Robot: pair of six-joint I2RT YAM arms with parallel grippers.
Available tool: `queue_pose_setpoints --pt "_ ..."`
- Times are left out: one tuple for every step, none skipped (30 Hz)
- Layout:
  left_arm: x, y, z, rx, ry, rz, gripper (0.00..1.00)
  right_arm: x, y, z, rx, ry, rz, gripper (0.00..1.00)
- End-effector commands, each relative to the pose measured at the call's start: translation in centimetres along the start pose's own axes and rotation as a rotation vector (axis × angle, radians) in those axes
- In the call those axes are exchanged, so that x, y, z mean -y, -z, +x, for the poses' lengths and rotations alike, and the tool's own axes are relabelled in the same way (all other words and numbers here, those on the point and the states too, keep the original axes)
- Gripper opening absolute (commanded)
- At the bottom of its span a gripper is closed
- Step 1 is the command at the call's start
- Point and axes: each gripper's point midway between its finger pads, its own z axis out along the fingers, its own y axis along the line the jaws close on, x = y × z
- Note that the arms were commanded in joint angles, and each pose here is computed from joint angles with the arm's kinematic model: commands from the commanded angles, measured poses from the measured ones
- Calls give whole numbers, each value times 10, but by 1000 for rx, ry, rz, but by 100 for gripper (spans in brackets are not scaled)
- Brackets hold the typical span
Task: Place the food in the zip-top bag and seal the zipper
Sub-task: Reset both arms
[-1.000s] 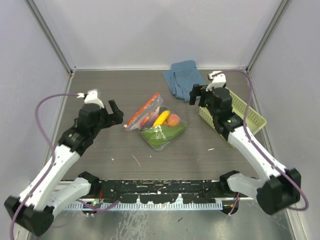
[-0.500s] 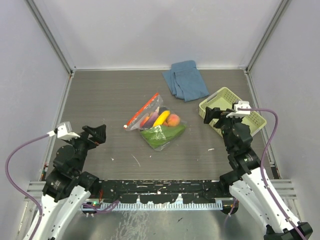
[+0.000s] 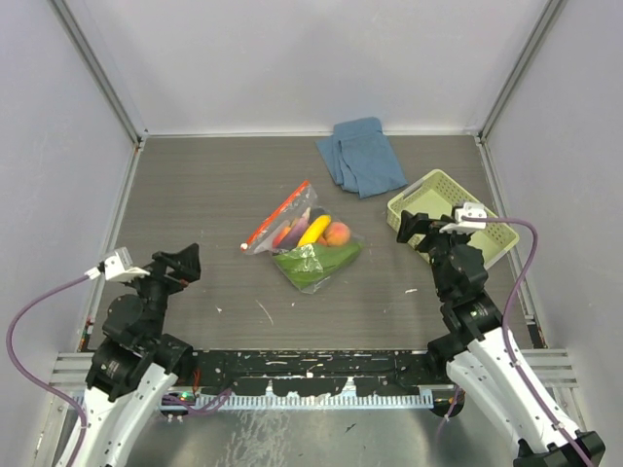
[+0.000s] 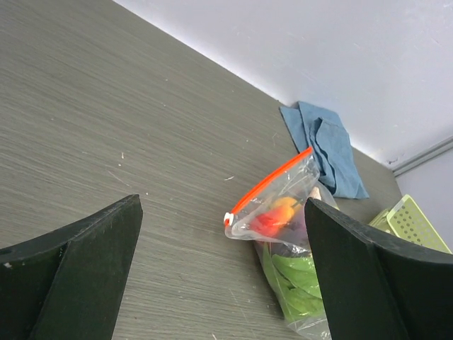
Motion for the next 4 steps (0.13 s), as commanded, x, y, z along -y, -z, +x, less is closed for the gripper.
queue_pose_setpoints --pt "11 -2 -19 65 19 29 98 -1 -1 -24 87 -42 8 100" --pt "11 -2 -19 65 19 32 98 0 -1 -24 88 -43 10 100" --pt "12 -2 -19 62 17 35 98 0 -1 -24 88 -43 12 100" --pt "12 -2 -18 61 15 38 98 0 -1 -24 88 -42 10 100"
